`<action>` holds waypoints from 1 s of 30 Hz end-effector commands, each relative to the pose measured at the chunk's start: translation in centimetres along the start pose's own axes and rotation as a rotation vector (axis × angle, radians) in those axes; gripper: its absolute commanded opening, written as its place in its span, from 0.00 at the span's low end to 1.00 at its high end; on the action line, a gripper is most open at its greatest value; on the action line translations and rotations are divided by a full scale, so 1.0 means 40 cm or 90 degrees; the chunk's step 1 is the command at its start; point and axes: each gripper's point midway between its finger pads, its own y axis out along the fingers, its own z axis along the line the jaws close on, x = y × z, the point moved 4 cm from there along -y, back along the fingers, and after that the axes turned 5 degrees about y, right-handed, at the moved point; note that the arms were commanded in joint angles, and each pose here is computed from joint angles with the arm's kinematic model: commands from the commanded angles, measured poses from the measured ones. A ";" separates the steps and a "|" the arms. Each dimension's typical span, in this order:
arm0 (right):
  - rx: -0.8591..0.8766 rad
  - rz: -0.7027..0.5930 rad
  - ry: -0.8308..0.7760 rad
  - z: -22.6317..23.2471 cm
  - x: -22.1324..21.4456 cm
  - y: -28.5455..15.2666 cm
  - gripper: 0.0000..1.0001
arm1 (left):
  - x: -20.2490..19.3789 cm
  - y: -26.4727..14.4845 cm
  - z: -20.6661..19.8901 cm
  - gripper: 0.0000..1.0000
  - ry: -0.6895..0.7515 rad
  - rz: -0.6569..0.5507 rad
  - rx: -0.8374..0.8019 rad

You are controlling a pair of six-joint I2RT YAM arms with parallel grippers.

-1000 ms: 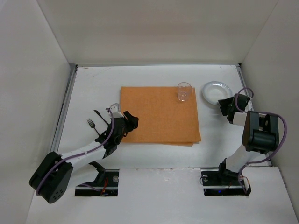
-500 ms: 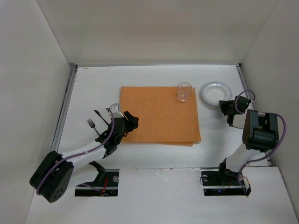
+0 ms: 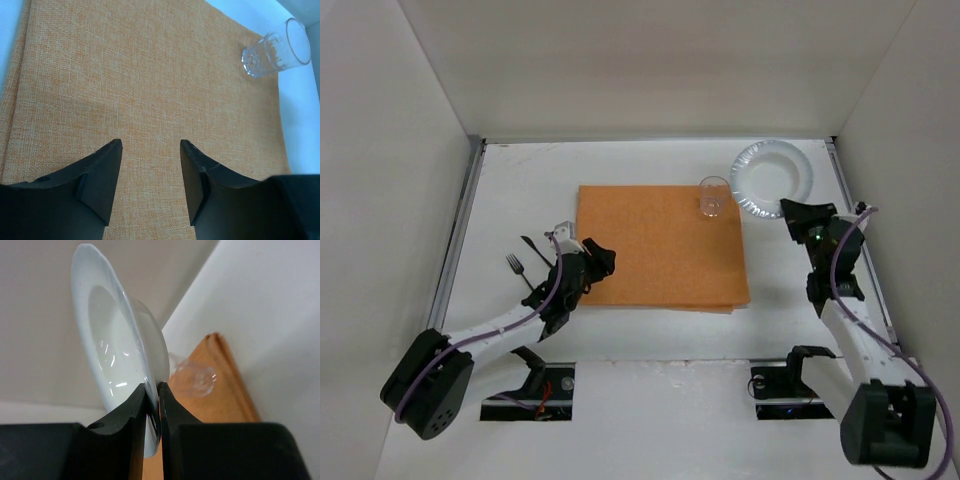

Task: Set the dinner table for one person

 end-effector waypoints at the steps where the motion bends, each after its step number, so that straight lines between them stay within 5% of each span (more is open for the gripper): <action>1: 0.096 0.081 -0.046 0.111 -0.088 -0.081 0.08 | 0.041 -0.016 0.000 0.46 -0.022 -0.058 -0.010; 6: 0.132 0.204 -0.069 0.180 -0.266 -0.155 0.09 | 0.089 -0.046 0.025 0.46 -0.028 -0.128 0.010; 13: 0.129 0.326 -0.087 0.198 -0.464 -0.094 0.09 | 0.094 -0.045 0.063 0.46 -0.024 -0.123 0.051; 30: 0.087 0.437 -0.010 0.109 -0.639 -0.003 0.10 | 0.087 -0.042 0.069 0.46 -0.032 -0.111 0.051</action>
